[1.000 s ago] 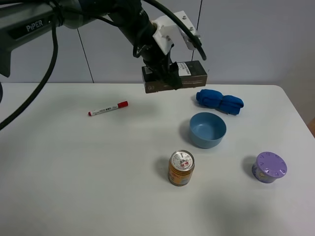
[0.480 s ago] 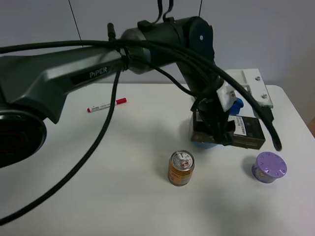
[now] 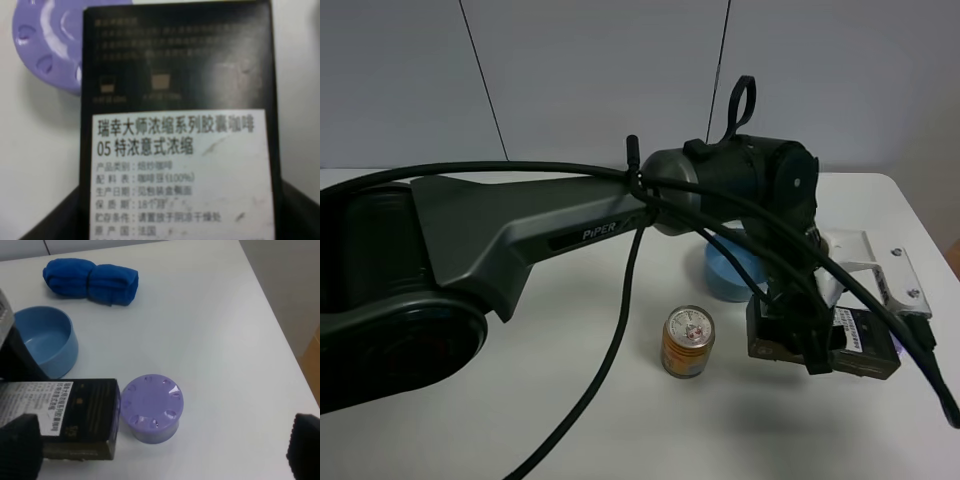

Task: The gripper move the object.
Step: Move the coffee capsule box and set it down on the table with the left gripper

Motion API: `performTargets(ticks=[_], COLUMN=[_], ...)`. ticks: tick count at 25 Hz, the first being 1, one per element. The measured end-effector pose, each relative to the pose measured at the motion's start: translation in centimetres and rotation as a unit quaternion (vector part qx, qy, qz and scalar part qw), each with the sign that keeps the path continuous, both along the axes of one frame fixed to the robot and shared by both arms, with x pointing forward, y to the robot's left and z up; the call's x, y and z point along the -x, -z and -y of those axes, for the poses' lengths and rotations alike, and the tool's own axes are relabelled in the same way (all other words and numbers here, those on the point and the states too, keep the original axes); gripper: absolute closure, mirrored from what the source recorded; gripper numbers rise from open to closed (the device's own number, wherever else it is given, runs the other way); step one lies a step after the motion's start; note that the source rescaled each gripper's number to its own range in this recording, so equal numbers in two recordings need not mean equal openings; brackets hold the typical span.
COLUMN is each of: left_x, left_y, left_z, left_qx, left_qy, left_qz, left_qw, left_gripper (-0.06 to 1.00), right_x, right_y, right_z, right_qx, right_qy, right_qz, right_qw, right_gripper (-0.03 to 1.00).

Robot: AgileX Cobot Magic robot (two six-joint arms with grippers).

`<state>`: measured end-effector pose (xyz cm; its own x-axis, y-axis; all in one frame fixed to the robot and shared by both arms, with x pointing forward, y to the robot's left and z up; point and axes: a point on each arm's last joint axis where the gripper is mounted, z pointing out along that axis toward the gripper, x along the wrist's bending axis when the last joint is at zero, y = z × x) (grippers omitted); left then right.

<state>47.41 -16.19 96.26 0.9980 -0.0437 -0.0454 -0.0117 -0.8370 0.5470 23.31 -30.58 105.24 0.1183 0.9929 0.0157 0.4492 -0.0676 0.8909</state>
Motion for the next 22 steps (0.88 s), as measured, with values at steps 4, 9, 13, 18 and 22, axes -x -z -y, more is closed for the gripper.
performTargets(ticks=[4,9,13,18,22], left_x=[-0.4,-0.6,-0.4,0.7,2.3], left_y=[0.9,3.0,3.4,3.2,3.0], left_z=[0.5,0.7,0.4,1.0,1.9], left_qx=[0.013,-0.004,-0.027,-0.016,0.001], left_qy=[-0.043,-0.050,-0.037,-0.038,-0.034], left_qz=[-0.008,-0.011,-0.007,-0.048,-0.069], left_qw=[0.999,0.999,0.999,0.998,0.997], left_gripper=[0.93,0.93,0.93,0.93,0.93], right_x=[0.0,0.0,0.0,0.0,0.0], right_y=[0.0,0.0,0.0,0.0,0.0], right_z=[0.0,0.0,0.0,0.0,0.0], right_qx=[0.000,0.000,0.000,0.000,0.000], right_qy=[0.000,0.000,0.000,0.000,0.000], right_qz=[0.000,0.000,0.000,0.000,0.000], right_qw=[1.000,1.000,1.000,1.000,1.000], right_gripper=[-0.03,-0.03,-0.03,-0.03,-0.03])
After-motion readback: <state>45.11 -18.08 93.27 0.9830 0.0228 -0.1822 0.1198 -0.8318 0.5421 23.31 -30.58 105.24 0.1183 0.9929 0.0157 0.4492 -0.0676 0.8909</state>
